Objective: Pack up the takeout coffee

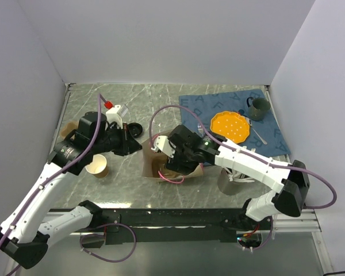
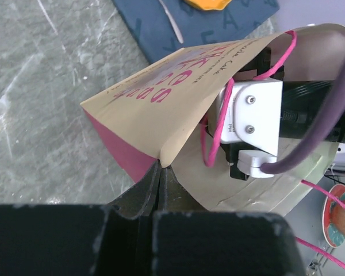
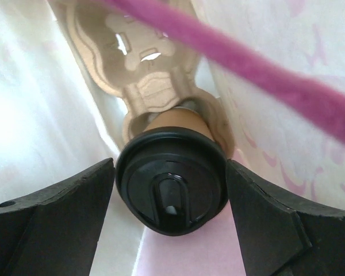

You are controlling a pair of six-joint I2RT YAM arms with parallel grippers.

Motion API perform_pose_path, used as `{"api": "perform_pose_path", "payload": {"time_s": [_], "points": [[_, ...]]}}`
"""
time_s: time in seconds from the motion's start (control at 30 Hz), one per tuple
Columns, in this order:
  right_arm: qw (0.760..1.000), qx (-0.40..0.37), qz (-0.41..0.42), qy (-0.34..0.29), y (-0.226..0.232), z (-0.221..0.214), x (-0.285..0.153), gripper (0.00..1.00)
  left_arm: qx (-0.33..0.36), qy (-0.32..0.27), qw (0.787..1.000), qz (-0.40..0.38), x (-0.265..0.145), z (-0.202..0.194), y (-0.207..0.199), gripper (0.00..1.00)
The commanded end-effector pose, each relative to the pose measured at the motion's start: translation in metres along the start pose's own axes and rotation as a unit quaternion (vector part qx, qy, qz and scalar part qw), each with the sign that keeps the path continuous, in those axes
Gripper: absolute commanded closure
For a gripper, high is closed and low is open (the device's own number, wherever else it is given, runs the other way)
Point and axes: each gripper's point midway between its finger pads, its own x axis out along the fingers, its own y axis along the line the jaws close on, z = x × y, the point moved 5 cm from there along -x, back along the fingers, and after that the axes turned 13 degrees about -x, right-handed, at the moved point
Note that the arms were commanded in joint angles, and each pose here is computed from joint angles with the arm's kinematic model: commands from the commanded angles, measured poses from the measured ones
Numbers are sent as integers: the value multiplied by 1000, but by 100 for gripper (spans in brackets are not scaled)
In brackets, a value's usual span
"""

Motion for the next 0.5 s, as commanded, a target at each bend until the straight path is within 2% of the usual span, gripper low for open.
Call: {"api": "perform_pose_path", "payload": {"time_s": [0.0, 0.47], "points": [[1000, 14, 20, -6, -1, 12, -4, 15, -6, -2, 1000, 28, -11, 5, -1, 99], [999, 12, 26, -34, -4, 35, -13, 16, -16, 19, 994, 106, -17, 9, 11, 99]]}}
